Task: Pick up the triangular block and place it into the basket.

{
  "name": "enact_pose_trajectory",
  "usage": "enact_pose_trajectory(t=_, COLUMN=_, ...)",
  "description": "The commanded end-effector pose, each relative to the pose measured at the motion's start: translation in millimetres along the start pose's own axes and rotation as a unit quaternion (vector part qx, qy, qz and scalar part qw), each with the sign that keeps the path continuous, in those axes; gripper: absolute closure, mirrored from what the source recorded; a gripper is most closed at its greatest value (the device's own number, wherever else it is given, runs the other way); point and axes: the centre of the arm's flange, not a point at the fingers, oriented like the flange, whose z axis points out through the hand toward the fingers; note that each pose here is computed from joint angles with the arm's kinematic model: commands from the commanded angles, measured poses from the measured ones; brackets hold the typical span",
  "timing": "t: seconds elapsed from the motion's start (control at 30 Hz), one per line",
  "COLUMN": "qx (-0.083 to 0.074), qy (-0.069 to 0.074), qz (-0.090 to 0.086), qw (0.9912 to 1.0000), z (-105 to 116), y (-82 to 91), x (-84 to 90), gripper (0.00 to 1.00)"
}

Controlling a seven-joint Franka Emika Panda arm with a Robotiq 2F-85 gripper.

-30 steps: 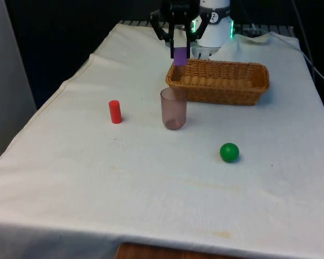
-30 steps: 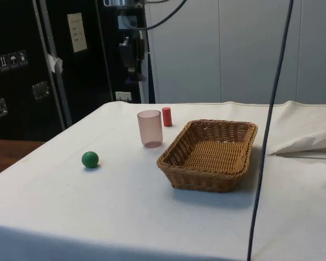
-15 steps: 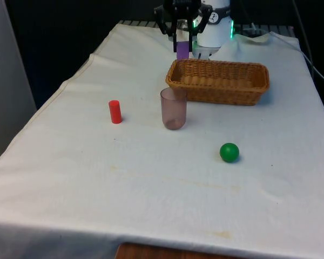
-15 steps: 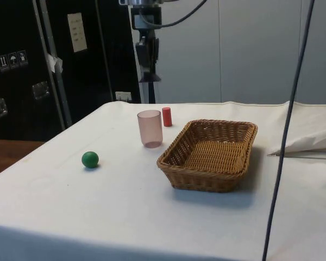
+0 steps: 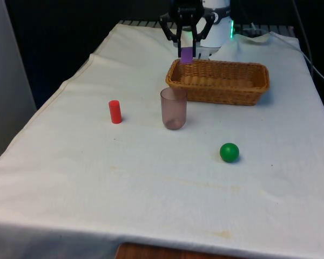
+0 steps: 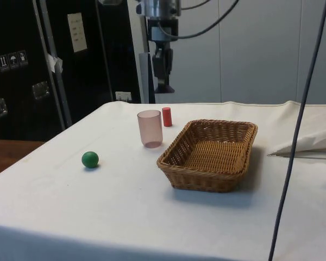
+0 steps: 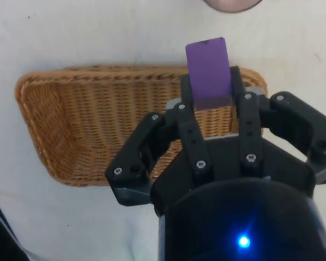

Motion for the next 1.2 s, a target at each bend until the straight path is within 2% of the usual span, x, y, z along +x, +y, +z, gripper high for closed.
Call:
enact_pose_trajectory(t=0.0, qx=-0.008, qy=0.004, qz=0.000, qw=0.99996, z=2.8, y=-1.9, x=-6.4, gripper=0.67)
enact_pose_trajectory(t=0.17, qx=-0.005, qy=0.007, qz=-0.003, qw=0.99996, z=13.4, y=-8.4, x=-25.5, gripper=0.67)
enact_pose_trajectory(t=0.2, qx=0.002, qy=0.003, qz=-0.005, qw=0.99998, z=12.9, y=-8.0, x=-23.0, gripper=0.67)
enact_pose_trajectory(t=0.23, qx=-0.004, qy=0.008, qz=-0.004, qw=0.99995, z=14.7, y=-9.7, x=-28.6, gripper=0.67)
enact_pose_trajectory(t=0.5, qx=0.001, qy=0.012, qz=-0.008, qw=0.99990, z=28.8, y=-20.0, x=-56.4, gripper=0.67)
enact_pose_trajectory(t=0.53, qx=0.009, qy=0.009, qz=-0.009, qw=0.99989, z=28.1, y=-19.8, x=-55.8, gripper=0.67)
enact_pose_trajectory(t=0.57, qx=0.002, qy=0.013, qz=-0.009, qw=0.99987, z=30.4, y=-21.8, x=-59.8, gripper=0.67)
enact_pose_trajectory(t=0.77, qx=0.005, qy=0.016, qz=-0.013, qw=0.99978, z=45.2, y=-32.6, x=-83.2, gripper=0.67)
enact_pose_trajectory(t=0.8, qx=0.011, qy=0.012, qz=-0.014, qw=0.99976, z=41.9, y=-30.9, x=-80.0, gripper=0.67)
enact_pose_trajectory(t=0.83, qx=0.005, qy=0.017, qz=-0.014, qw=0.99975, z=47.7, y=-35.2, x=-85.8, gripper=0.67)
enact_pose_trajectory(t=1.07, qx=0.002, qy=0.022, qz=-0.019, qw=0.99957, z=69.1, y=-56.1, x=-106.4, gripper=0.67)
enact_pose_trajectory(t=1.13, qx=0.007, qy=0.018, qz=-0.021, qw=0.99960, z=68.4, y=-56.8, x=-108.0, gripper=0.67)
enact_pose_trajectory(t=1.17, qx=0.001, qy=0.023, qz=-0.020, qw=0.99953, z=74.3, y=-61.2, x=-111.5, gripper=0.67)
